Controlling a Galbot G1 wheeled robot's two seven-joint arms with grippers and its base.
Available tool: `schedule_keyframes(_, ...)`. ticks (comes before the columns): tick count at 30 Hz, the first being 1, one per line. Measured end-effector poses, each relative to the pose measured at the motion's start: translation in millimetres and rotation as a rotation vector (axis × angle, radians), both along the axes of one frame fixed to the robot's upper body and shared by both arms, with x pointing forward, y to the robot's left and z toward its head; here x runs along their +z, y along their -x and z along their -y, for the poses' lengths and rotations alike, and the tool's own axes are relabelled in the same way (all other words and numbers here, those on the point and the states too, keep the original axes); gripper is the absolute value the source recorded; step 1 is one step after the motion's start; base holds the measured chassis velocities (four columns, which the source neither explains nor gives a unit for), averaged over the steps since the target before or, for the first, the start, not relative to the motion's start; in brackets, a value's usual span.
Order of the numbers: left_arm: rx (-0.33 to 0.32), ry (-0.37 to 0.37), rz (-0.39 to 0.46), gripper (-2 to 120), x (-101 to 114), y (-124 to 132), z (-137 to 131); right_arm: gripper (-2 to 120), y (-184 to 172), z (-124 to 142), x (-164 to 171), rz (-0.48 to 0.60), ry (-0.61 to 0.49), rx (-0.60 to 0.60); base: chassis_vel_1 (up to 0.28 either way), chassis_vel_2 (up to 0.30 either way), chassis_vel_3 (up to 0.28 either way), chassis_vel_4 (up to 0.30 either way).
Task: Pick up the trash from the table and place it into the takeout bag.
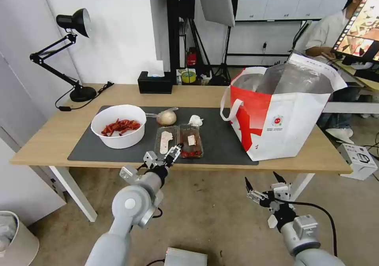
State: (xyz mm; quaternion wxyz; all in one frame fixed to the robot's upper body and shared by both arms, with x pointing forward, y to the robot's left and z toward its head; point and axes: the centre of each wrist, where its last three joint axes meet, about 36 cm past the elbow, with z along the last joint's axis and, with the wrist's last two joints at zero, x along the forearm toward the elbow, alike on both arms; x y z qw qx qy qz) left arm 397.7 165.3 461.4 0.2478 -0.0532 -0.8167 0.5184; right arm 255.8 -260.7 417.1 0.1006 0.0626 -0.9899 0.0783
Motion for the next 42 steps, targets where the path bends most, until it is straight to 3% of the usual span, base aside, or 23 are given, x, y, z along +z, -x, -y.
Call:
schedule_keyframes(4, 0.015, 0.005, -0.001, 100, 0, -3, 1, 100, 0, -1, -1, -0.002, -0.002, -0.003, 0.0, 0.0, 0.0, 0.0)
schedule_keyframes(9, 0.085, 0.041, 0.011, 100, 2, -5, 2, 100, 1, -2, -3, -0.005, -0.005, -0.008, 0.0, 0.0, 0.0, 0.0)
schedule_keyframes(14, 0.096, 0.069, 0.046, 100, 5, -2, 2, 100, 2, -4, -4, -0.005, -0.006, -0.009, 0.0, 0.0, 0.0, 0.0)
schedule_keyframes(26, 0.077, 0.138, 0.132, 100, 22, 0, -6, 100, 4, -5, -6, -0.008, 0.001, -0.008, 0.0, 0.0, 0.0, 0.0)
schedule_keyframes(42, 0.05, 0.168, 0.164, 100, 30, 4, 2, 100, 6, -5, -4, -0.003, 0.004, -0.009, 0.0, 0.0, 0.0, 0.0)
